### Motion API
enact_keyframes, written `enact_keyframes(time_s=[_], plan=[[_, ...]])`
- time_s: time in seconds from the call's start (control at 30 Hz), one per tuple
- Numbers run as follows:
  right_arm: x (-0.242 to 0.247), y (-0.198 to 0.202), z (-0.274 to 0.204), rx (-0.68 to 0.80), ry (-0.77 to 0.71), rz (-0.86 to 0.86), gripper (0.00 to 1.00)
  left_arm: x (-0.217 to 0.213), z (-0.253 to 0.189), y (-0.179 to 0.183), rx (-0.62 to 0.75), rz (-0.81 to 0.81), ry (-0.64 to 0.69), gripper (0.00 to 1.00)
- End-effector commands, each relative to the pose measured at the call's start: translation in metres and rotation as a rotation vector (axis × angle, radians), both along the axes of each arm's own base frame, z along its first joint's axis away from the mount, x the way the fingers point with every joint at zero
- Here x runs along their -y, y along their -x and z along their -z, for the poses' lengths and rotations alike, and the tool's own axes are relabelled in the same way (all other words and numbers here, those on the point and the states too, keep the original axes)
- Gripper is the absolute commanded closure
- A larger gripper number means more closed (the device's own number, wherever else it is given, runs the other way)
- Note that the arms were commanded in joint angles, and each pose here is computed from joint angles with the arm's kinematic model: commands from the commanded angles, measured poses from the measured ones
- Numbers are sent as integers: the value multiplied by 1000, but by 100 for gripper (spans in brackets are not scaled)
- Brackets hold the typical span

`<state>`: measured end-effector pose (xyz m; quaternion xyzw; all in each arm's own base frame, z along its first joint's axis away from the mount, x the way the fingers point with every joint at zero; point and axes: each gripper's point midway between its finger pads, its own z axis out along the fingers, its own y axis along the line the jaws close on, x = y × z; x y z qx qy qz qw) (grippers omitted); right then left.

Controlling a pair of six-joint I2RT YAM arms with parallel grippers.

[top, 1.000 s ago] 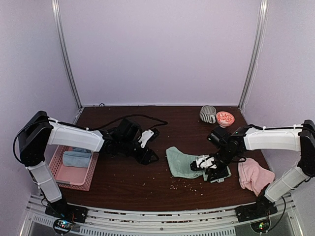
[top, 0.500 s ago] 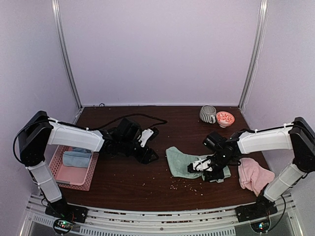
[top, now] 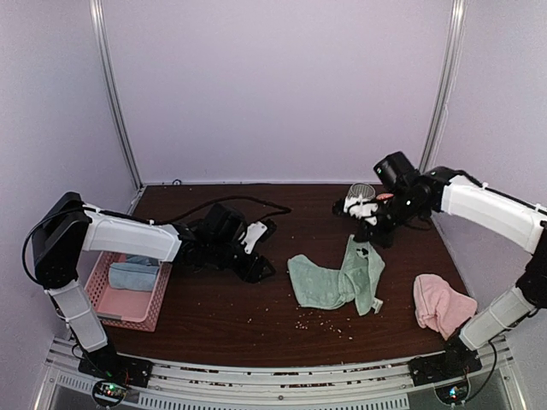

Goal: Roll the towels
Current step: Pick up the towel from the center of the board.

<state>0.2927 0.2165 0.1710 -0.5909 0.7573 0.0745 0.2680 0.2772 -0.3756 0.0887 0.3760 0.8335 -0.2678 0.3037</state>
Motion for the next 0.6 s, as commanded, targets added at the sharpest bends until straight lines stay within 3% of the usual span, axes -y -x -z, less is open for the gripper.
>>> enact_keyframes(time_s=[0.0,0.1,0.17,0.37,0.57], plan=[[16,-2,-100,45,-210,11,100,8,-26,-14,78,8,23,47],[33,-15,-142,92,-320,75,100,12,-29,-14,79,30,25,47],[59,-33,-143,110,-355,180,100,15,-30,-12,72,46,36,47],[134,-81,-64,124,-317,533,100,22,-26,0,39,112,59,46],[122,-63,-12,13,-406,534,100,39,-13,17,14,210,42,46]])
